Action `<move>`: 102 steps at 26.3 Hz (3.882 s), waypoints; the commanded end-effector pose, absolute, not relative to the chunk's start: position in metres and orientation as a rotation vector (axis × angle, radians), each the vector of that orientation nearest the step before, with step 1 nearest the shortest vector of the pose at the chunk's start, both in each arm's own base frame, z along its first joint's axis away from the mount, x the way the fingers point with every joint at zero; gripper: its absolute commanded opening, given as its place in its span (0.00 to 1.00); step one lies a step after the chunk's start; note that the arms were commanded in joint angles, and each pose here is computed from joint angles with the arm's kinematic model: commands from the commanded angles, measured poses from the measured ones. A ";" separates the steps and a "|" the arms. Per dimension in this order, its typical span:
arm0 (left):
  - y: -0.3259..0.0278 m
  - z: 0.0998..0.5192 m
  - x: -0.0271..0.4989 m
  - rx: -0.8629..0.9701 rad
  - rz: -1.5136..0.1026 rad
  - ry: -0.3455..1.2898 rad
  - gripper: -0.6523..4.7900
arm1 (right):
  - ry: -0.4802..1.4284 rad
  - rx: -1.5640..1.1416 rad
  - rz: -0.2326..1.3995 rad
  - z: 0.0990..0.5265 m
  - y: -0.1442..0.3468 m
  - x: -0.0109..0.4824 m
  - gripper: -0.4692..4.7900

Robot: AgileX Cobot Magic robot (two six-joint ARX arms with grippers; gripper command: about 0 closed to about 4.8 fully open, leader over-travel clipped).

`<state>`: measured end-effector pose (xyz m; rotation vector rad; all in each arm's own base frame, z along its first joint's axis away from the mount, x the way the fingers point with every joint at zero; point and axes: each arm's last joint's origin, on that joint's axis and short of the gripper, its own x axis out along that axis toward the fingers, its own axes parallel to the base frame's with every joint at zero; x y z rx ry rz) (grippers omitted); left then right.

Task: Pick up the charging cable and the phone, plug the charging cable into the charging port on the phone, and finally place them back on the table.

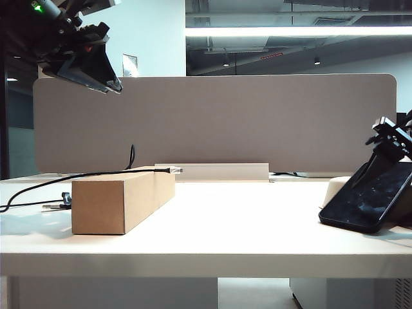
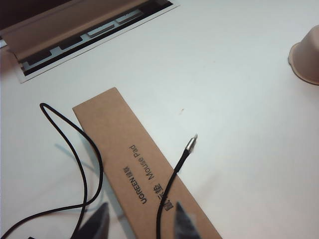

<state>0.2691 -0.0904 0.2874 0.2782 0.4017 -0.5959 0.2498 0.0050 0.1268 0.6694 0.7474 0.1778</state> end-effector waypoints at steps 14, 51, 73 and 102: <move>-0.102 0.277 0.308 0.340 -0.631 0.503 0.42 | 0.770 0.723 0.149 0.114 0.005 0.254 0.66; -0.153 0.261 0.363 0.616 -0.826 0.587 0.53 | 0.536 0.713 0.474 0.167 0.017 0.252 0.08; -0.197 0.251 0.393 0.824 -0.922 0.782 0.53 | 0.497 0.671 0.587 0.199 0.020 0.231 0.08; -0.201 0.231 0.402 0.861 -0.874 0.813 0.33 | 0.488 0.650 0.586 0.199 0.020 0.231 0.08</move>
